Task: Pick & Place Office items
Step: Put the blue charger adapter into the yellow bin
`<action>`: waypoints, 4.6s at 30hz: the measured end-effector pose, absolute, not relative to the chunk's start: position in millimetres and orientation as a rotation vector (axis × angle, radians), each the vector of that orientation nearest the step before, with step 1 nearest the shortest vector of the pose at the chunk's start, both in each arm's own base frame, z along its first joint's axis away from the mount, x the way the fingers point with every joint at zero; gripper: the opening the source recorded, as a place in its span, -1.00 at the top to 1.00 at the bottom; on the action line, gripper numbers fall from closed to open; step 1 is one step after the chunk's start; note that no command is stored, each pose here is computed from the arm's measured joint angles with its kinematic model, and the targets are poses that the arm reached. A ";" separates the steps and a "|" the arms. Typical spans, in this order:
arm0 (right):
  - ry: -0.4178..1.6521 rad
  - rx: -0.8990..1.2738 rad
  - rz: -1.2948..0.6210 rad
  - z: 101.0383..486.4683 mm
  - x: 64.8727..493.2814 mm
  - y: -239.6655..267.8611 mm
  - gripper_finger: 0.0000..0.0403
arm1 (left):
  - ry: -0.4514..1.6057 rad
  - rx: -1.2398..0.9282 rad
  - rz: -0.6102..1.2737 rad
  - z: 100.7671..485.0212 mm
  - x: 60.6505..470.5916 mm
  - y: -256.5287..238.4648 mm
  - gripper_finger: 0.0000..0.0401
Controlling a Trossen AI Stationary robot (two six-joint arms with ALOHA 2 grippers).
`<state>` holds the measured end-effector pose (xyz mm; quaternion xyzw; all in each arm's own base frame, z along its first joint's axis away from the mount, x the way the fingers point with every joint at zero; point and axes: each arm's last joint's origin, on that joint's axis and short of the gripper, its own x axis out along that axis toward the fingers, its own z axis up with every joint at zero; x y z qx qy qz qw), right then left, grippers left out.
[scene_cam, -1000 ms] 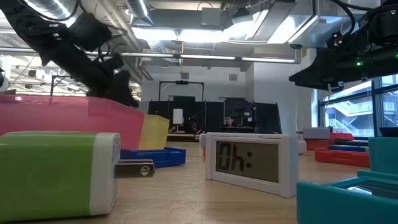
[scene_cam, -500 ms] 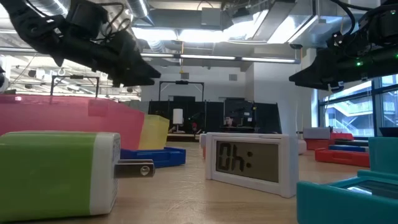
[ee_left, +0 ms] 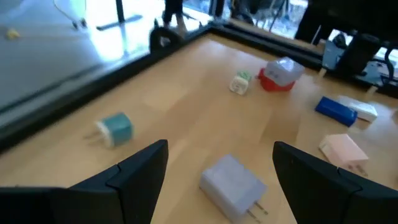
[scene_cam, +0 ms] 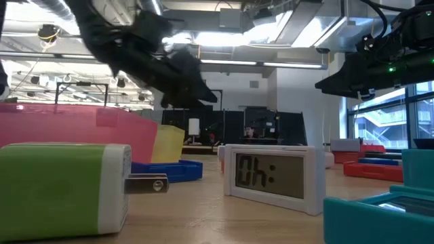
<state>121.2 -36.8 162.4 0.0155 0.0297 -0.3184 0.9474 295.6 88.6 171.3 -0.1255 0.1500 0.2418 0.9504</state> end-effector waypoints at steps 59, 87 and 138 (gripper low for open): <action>0.067 0.030 -0.651 161.7 121.1 -36.9 -0.34 | 0.712 -0.421 0.720 136.6 375.9 87.2 -0.43; 0.074 0.029 -0.652 161.1 121.0 -36.9 -0.34 | 0.828 -0.329 0.836 165.9 415.9 72.2 -0.82; 0.077 0.029 -0.649 160.8 121.1 -36.8 -0.34 | 1.023 -0.056 0.941 250.0 358.4 76.8 -0.08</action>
